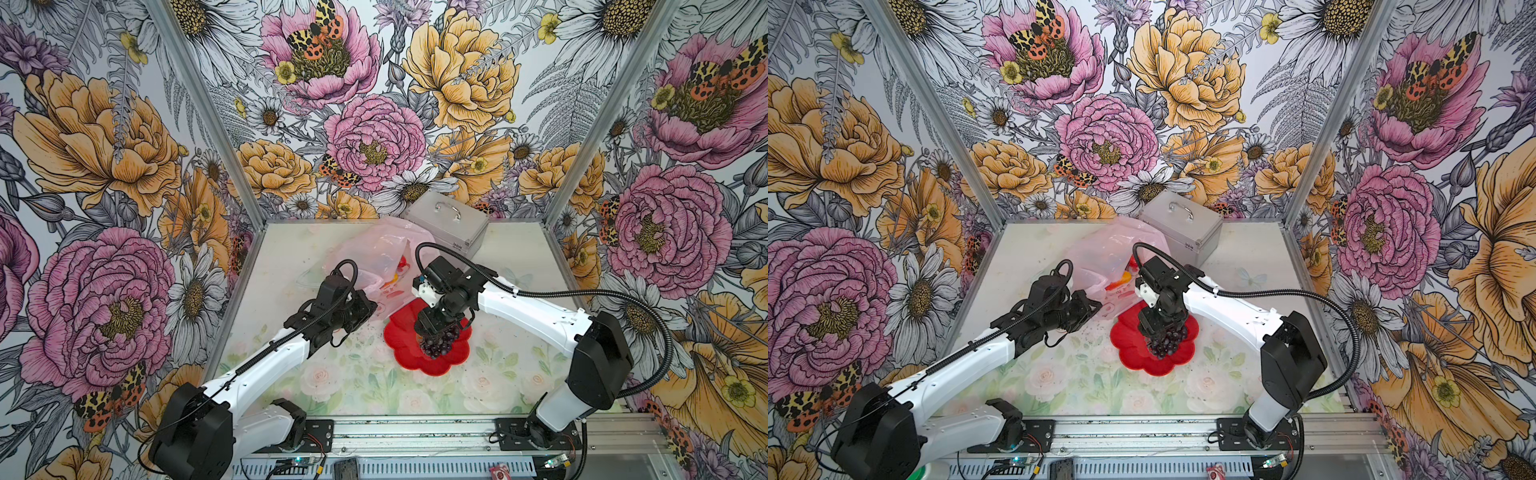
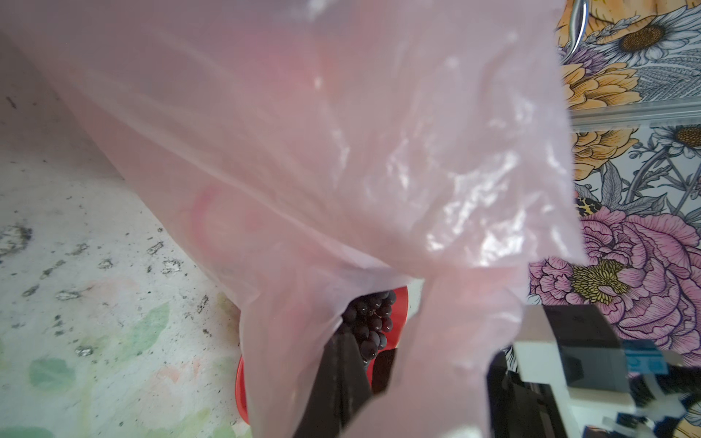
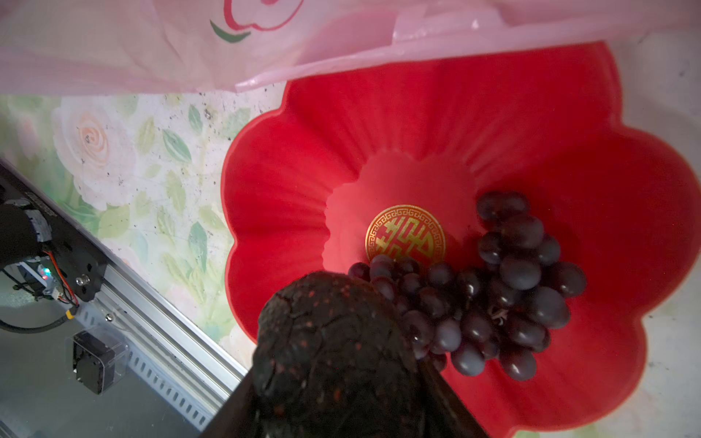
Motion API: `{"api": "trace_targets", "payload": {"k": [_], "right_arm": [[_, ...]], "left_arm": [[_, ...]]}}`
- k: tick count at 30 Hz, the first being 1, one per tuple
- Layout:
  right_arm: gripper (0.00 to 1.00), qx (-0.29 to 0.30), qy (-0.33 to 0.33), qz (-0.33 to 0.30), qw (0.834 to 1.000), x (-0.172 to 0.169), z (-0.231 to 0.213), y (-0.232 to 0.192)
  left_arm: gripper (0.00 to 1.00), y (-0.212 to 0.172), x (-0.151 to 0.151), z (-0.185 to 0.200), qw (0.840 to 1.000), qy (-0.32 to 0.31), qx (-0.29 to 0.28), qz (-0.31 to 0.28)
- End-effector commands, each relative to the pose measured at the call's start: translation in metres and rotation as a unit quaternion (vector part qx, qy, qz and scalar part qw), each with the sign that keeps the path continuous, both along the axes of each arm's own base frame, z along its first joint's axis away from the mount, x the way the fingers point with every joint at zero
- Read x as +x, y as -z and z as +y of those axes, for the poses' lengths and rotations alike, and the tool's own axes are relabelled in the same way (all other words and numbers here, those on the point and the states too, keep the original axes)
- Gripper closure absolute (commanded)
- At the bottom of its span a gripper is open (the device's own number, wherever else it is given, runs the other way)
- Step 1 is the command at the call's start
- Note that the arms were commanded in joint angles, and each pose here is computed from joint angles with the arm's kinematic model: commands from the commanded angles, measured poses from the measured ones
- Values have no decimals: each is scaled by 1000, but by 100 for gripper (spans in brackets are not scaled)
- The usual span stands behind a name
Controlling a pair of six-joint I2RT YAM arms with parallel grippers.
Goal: Place the fruits into the plastic bag
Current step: 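Lift the avocado with the right gripper and carry it into the bag mouth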
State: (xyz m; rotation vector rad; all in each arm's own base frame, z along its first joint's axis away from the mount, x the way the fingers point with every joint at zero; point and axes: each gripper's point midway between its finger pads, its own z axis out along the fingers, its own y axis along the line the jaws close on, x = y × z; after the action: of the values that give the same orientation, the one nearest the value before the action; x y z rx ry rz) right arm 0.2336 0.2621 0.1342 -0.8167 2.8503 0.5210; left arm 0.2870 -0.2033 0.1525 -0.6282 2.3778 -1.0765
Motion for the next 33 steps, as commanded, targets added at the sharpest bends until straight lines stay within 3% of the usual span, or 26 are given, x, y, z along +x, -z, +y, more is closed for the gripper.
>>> {"api": "trace_targets", "payload": {"k": [1, 12, 19, 27, 33], "right_arm": [[50, 47, 20, -15, 999, 5, 6, -19], [50, 154, 91, -29, 983, 24, 12, -67], [50, 240, 138, -29, 960, 42, 14, -109], [50, 347, 206, -19, 915, 69, 13, -148], [51, 419, 300, -4, 857, 101, -3, -161]], "left_arm": [[100, 1, 1, -2, 1000, -5, -2, -5], [100, 1, 2, -5, 1000, 0, -1, -3], [100, 1, 1, -5, 1000, 1, -2, -3], [100, 1, -1, -3, 1000, 0, -1, -4], [100, -1, 1, 0, 1000, -3, -4, -6]]}}
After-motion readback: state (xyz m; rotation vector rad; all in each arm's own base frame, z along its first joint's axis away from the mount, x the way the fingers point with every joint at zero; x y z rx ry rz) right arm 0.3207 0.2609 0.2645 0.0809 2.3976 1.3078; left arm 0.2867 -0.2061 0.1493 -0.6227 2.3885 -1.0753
